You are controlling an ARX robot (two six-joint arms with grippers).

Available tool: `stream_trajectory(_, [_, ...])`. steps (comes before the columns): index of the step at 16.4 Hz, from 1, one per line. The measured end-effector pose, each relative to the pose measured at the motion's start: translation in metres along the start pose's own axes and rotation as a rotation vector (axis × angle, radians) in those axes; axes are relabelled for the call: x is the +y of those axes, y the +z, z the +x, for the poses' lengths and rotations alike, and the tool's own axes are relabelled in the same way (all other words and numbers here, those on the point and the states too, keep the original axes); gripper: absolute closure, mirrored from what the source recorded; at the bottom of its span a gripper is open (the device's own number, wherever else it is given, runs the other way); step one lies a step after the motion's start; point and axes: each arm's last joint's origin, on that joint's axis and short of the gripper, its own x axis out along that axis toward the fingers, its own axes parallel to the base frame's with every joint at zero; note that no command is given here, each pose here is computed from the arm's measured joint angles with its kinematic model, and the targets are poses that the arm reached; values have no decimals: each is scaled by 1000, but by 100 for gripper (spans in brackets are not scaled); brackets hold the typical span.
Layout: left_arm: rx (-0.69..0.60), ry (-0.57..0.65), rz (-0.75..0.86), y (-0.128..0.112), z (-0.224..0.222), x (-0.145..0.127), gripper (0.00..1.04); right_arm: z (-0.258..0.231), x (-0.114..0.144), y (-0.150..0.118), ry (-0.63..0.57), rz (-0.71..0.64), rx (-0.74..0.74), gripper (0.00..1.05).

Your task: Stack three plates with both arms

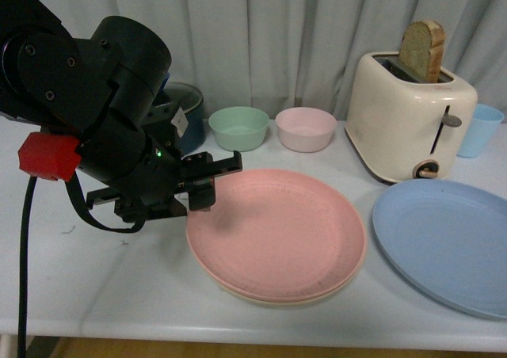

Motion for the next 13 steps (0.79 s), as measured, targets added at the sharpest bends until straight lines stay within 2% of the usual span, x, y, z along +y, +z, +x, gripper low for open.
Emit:
stream_trajectory(2, [-27,2,8,-4,-6,2,45,0,0,0,0,0,0,6])
stream_trajectory(3, [-111,17,49,-4,-21,4,33,0,0,0,0,0,0,6])
stream_trajectory(5, [-382,4,140,1,-74,8,9,0,0,0,0,0,0,6])
stream_trajectory(6, [-492,-1,171,0,-95,9,5,0,0,0,0,0,0,6])
stream_trajectory(7, [-614,-17,195,-2,-122,9,7,0,0,0,0,0,0,6])
stream_trajectory(8, [-785,7,209,1,-130,8,12,0,0,0,0,0,0,6])
stream_trajectory(9, [-914,79,213,-3,-133,13,21,0,0,0,1,0,-1,6])
stream_trajectory(10, [-948,125,216,-21,-128,25,30,0,0,0,0,0,0,6])
stream_trajectory(11, [-931,148,230,-46,-122,39,41,0,0,0,0,0,1,6])
stream_trajectory(13, [-1004,156,232,-63,-142,53,61,0,0,0,0,0,0,6])
